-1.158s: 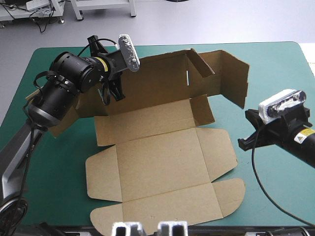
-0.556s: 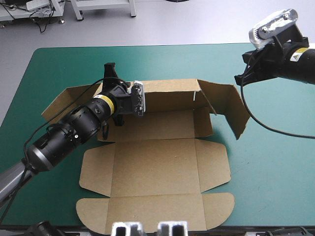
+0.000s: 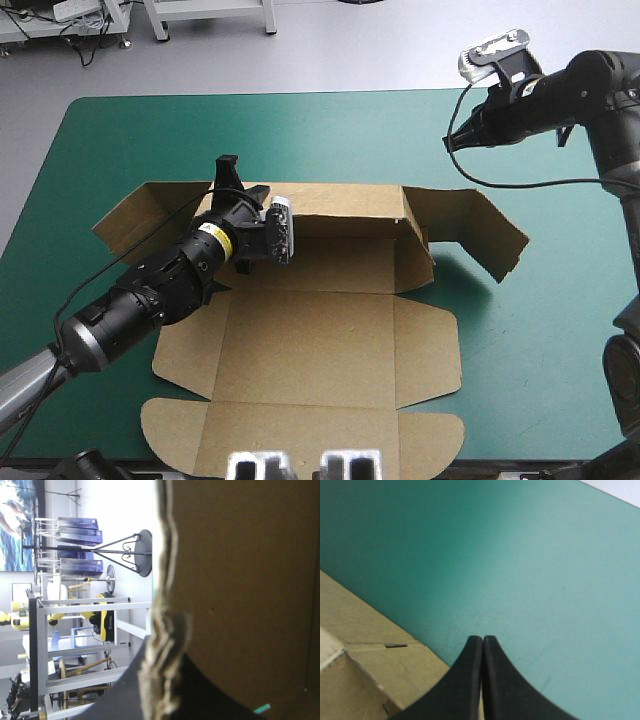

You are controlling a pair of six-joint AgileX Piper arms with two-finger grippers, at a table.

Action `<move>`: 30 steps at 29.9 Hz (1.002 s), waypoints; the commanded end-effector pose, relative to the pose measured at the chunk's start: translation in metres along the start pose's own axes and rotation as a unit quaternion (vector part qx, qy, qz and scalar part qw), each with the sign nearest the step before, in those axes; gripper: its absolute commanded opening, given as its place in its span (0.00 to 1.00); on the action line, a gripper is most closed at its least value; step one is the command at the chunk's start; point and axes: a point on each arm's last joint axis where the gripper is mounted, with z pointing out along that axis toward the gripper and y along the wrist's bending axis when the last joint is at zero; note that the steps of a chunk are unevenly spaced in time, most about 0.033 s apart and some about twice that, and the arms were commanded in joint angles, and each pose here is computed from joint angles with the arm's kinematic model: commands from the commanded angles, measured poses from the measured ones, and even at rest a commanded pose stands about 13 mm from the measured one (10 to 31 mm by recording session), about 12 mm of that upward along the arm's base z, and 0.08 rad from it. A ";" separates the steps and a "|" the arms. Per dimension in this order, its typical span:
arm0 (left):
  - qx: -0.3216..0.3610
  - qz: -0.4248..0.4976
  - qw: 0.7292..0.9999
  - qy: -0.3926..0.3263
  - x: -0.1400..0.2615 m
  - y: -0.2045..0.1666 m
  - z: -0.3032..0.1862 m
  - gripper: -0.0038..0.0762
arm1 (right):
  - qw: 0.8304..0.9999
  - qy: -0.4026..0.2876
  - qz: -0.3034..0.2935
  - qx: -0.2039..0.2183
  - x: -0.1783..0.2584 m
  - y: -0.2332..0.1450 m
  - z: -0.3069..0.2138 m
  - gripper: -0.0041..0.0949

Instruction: Fold the box

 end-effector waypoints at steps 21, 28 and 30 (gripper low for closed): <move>-0.065 0.010 0.997 0.043 0.003 0.011 0.013 0.03 | 0.989 0.051 0.080 -0.115 0.002 -0.004 0.075 0.02; -0.071 0.002 0.996 0.061 0.006 0.012 0.012 0.03 | 0.983 0.079 0.091 -0.140 0.017 -0.001 0.090 0.02; -0.071 -0.001 0.996 0.062 0.006 0.012 0.013 0.03 | 0.981 0.092 0.090 -0.145 0.025 0.001 0.094 0.02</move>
